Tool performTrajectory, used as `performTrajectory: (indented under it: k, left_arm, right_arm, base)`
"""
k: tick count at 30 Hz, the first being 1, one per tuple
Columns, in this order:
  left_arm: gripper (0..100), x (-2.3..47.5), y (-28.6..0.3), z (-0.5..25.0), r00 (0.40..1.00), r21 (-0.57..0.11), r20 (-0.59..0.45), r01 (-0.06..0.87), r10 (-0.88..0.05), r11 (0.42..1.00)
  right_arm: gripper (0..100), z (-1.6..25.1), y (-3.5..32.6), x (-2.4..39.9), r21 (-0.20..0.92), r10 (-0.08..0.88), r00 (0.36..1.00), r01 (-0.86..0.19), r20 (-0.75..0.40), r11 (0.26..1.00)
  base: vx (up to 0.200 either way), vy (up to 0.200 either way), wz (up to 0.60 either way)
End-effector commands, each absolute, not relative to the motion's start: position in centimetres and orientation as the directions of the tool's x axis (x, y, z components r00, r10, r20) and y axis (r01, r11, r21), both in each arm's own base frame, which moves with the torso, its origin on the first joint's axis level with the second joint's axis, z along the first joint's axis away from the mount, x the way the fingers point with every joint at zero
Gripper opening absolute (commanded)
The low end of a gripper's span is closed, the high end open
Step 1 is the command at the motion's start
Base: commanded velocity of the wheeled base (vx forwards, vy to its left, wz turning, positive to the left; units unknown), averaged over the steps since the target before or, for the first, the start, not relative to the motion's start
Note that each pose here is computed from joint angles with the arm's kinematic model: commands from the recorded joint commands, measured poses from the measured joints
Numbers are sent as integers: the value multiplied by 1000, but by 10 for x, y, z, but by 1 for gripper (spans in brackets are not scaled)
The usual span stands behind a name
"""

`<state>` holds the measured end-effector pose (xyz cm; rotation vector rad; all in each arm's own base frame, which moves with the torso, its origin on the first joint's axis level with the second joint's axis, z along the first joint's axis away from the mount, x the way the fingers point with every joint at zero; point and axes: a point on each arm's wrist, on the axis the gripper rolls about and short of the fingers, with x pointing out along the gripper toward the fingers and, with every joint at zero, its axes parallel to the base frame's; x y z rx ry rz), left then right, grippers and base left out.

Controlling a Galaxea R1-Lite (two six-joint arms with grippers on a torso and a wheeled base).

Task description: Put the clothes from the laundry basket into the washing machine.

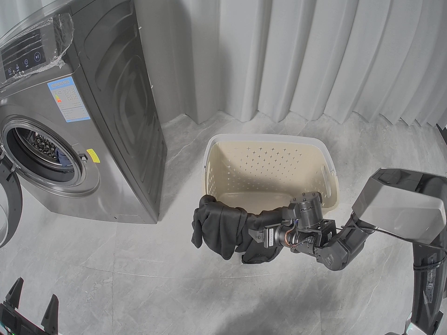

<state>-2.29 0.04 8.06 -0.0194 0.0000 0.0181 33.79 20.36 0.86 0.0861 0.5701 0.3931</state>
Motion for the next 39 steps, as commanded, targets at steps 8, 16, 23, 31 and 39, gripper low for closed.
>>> performTrajectory:
  k: [8,16,23,31,39]
  left_arm:
    - [100,-22,0,75,1000,-20,-8,-19,18,1000]
    - [100,-22,0,75,1000,-21,-8,-20,20,1000]
    - [100,-22,0,75,1000,-24,-8,-22,21,999]
    - [100,-22,0,75,1000,-26,-8,-22,21,999]
    - [100,-22,0,75,1000,-26,-8,-22,21,999]
  right_arm:
    - [100,-6,210,361,183,363,792,-314,-491,932]
    - [0,-7,213,368,188,368,799,-316,-475,930]
    - [0,-1,214,367,200,377,812,-320,-445,926]
    - [0,42,198,331,207,394,816,-336,-423,919]
    - [0,95,179,289,221,426,835,-368,-349,903]
  base:
    - [0,0,0]
    - [0,0,0]
    - [0,0,0]
    - [0,0,0]
    - [0,0,0]
